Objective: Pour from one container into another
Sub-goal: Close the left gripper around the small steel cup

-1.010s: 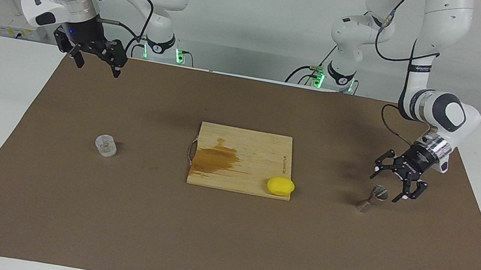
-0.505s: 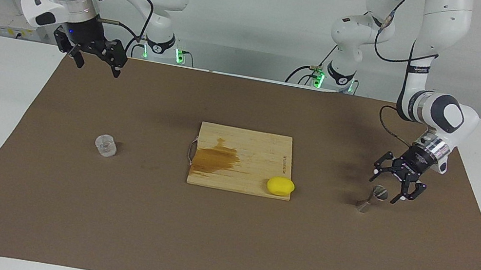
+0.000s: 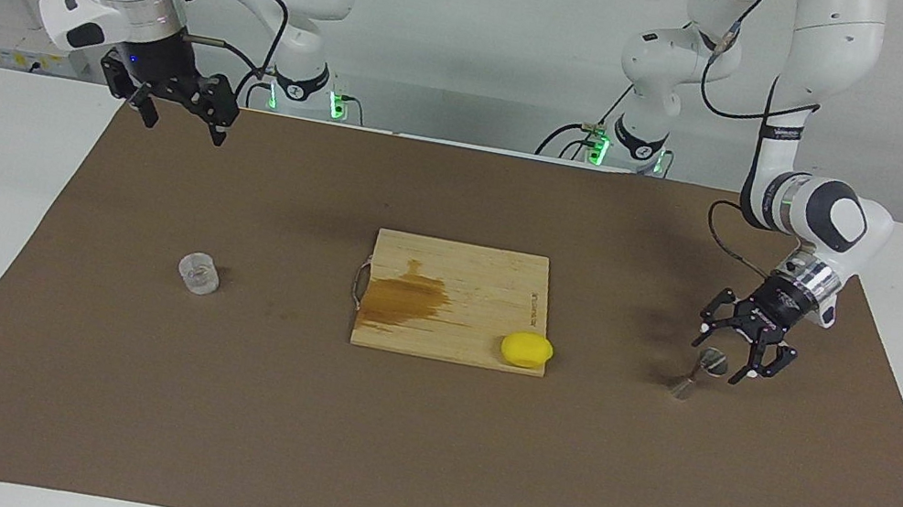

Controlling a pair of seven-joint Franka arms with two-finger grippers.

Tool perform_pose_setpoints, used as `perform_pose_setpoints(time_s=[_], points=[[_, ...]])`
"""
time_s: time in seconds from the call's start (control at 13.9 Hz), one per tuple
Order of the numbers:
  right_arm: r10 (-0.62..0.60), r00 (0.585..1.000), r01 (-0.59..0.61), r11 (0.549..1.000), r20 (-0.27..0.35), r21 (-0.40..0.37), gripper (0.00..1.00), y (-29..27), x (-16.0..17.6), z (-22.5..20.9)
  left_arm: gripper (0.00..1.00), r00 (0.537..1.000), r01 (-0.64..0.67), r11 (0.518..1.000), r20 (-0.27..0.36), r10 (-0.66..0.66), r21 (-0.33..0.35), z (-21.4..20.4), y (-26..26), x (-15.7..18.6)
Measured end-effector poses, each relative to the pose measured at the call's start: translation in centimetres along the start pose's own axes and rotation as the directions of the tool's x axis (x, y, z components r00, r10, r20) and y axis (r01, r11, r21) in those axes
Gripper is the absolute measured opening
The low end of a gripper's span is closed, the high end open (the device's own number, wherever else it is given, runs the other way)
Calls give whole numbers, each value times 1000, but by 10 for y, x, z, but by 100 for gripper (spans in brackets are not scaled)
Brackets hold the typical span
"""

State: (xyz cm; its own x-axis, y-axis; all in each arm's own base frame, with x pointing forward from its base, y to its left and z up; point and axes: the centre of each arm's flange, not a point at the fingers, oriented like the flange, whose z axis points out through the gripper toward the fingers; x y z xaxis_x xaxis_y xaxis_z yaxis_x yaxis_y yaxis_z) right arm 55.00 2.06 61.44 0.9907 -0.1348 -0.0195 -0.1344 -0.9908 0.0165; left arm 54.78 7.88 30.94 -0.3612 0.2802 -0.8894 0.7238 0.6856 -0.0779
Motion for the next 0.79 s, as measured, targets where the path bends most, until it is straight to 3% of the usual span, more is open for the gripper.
perform_pose_setpoints(time_s=[0.07, 0.14, 0.22, 0.29, 0.36, 0.58, 0.79], points=[[0, 1000, 0, 1000, 0, 0, 100, 0, 0, 0, 70, 1000, 0, 1000, 0, 0, 0, 0, 0, 0], [0, 1000, 0, 1000, 0, 0, 100, 0, 0, 0, 70, 1000, 0, 1000, 1, 0, -1, 0, 0, 0], [0, 1000, 0, 1000, 0, 0, 100, 0, 0, 0, 65, 1000, 1, 1000, 1, -1, -1, 0, 0, 0], [0, 1000, 0, 1000, 0, 0, 100, 0, 0, 0, 54, 1000, 1, 1000, 2, -1, 0, 1, 0, 0], [2, 1000, -2, 1000, 0, 0, 100, 1, 0, 0, 51, 1000, 0, 1000, 2, 0, 1, 1, -1, -1], [21, 1000, -21, 1000, 0, 0, 100, 11, 2, 0, 51, 1000, -1, 1000, 6, 1, 7, 3, -2, -2], [25, 1000, -25, 1000, 0, 1, 100, 14, 2, 0, 51, 998, -27, 998, 52, 24, 60, 14, -8, -21]])
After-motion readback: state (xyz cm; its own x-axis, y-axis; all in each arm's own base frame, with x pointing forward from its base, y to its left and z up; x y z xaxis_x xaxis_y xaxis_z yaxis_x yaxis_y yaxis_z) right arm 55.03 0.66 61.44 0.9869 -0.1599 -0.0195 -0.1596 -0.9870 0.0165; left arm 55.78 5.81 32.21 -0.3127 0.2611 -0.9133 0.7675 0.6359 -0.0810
